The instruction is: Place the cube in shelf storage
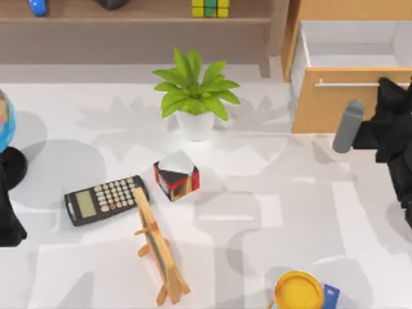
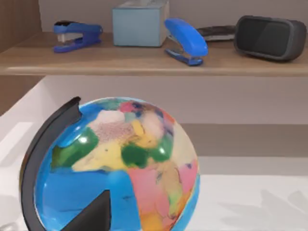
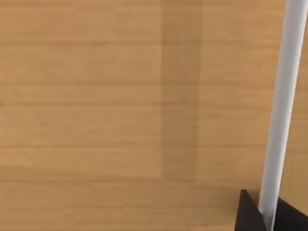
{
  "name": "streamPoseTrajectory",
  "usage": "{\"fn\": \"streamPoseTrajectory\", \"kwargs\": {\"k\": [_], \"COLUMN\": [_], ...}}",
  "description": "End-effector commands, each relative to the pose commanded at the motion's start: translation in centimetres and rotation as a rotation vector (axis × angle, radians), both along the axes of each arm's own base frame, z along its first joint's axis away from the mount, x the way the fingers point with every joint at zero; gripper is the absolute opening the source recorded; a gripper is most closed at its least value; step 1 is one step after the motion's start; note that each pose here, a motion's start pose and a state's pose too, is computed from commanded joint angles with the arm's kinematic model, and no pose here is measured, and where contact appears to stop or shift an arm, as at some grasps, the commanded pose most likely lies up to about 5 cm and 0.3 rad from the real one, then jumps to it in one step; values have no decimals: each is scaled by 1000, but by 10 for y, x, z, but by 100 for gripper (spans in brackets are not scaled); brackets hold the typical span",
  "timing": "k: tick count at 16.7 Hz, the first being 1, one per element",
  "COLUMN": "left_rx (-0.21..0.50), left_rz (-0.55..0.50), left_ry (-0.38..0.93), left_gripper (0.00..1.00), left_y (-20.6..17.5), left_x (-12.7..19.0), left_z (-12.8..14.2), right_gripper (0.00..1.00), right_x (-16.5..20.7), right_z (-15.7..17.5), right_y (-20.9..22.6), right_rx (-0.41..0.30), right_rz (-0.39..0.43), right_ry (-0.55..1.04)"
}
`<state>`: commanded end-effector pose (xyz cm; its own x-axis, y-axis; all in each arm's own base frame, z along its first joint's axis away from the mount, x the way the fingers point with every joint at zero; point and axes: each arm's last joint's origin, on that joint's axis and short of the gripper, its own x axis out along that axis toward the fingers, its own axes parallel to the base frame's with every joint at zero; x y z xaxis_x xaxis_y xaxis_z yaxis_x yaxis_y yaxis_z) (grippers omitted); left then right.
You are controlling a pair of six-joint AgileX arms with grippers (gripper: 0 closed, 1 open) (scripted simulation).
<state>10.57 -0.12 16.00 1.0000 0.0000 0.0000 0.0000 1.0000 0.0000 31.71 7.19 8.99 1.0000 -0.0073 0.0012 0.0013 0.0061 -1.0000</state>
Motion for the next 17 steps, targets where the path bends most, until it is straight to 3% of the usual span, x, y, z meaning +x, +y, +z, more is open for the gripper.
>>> {"fn": "streamPoseTrajectory", "kwargs": {"k": [10,17], "left_rx": [0,0], "left_rz": [0,0], "left_ry": [0,0], "left_gripper": [100,100], "left_y": [0,0], "left_x": [0,0], "left_z": [0,0], "right_gripper": [0,0], "right_x": [55,59], "right_z": [-1,-1], "right_y": [0,1], "right_rx": [-2,0], "right_rz": [1,4], "right_ry": [6,9]}}
